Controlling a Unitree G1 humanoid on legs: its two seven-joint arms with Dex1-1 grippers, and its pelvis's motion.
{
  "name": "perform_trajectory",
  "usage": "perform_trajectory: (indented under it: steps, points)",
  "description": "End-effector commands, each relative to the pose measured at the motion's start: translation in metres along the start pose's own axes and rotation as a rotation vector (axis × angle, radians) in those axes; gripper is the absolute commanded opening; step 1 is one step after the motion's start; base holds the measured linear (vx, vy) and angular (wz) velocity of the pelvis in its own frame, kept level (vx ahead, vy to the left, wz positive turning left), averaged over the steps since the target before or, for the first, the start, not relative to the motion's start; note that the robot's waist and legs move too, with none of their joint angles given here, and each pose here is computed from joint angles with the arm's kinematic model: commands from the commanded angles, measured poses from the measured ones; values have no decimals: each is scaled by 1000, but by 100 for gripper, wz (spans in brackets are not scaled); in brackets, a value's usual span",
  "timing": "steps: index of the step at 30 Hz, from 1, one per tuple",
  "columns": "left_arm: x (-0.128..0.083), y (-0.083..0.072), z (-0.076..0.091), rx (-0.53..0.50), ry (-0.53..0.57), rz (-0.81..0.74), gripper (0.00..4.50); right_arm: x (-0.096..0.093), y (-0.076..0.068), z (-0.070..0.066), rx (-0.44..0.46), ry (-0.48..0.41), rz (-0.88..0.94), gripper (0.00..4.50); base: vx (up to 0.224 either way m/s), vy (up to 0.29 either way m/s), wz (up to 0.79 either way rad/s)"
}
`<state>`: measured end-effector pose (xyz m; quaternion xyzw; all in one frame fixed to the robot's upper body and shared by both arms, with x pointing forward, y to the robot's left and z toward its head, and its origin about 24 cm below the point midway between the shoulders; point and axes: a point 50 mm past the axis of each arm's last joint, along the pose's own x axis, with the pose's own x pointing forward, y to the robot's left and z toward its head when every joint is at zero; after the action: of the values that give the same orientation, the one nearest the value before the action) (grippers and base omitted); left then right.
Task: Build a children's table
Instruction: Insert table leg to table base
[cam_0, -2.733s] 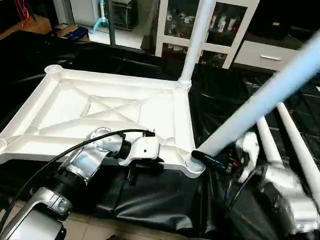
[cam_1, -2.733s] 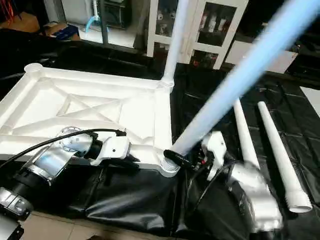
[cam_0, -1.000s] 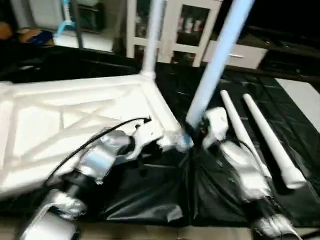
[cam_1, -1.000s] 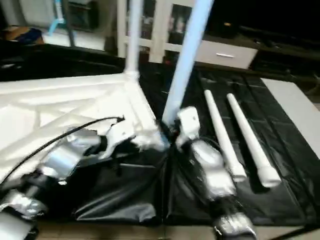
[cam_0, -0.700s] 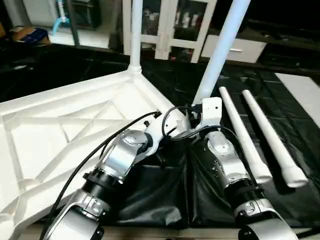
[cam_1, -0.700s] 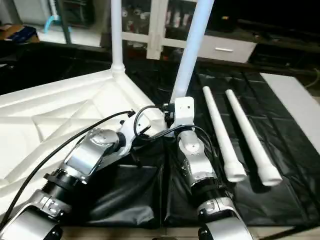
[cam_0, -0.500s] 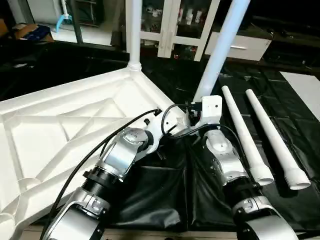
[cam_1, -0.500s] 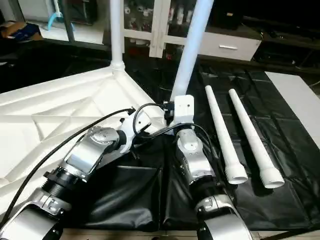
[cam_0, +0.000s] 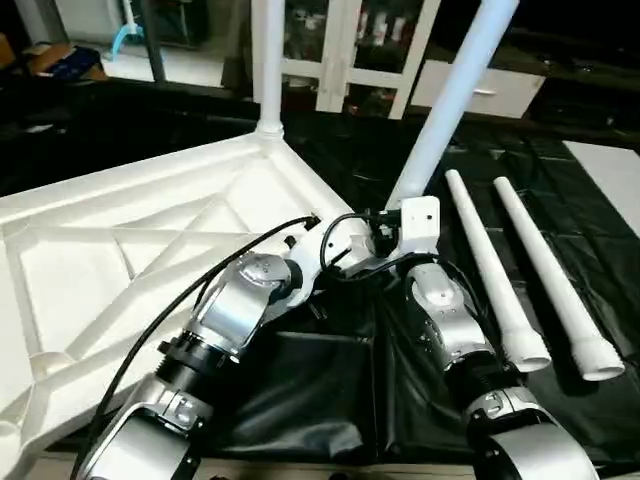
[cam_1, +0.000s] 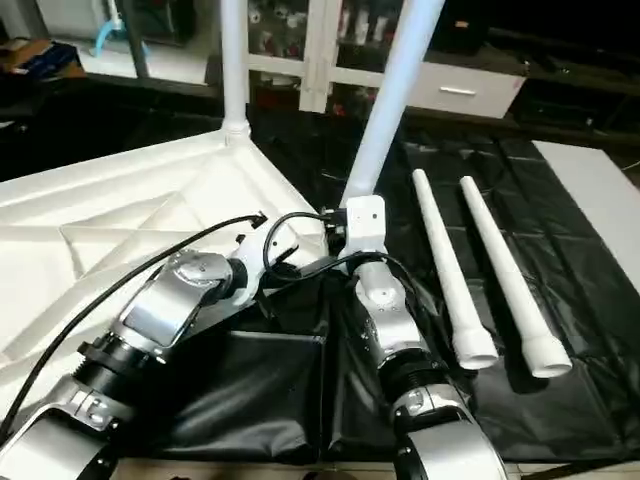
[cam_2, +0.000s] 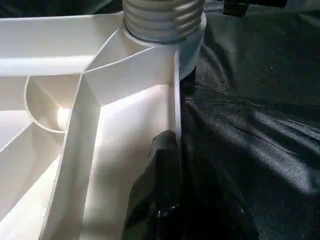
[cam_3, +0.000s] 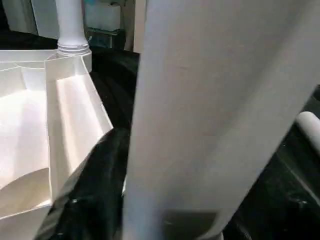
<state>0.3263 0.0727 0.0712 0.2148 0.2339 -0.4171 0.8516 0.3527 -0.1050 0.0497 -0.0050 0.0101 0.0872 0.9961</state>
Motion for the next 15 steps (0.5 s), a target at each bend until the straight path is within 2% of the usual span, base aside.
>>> perform_trajectory:
  steps: [1, 2, 5, 10, 14, 15]
  points:
    - [-6, 8, -4, 13, 20, 40, 0, -7, -19, -9, 2, 26, -43, 343, 0, 0, 0]
    - [-6, 9, -5, 15, 23, 40, 0, -8, -15, -4, -5, -4, -3, 351, 0, 0, 0]
    - [-7, 10, -6, 18, 24, 41, 0, -10, -14, -2, -6, -15, 15, 375, 0, 0, 0]
    - [-9, 14, -8, 22, 29, 44, 0, -23, -5, 5, -4, -58, 185, 419, 0, 0, 0]
    - [-9, 17, -12, 28, 35, 50, 0, -39, -12, 5, -14, -70, 235, 447, 0, 0, 0]
    - [-10, 18, -13, 35, 37, 47, 0, -46, -18, 5, -13, -74, 237, 447, 0, 0, 0]
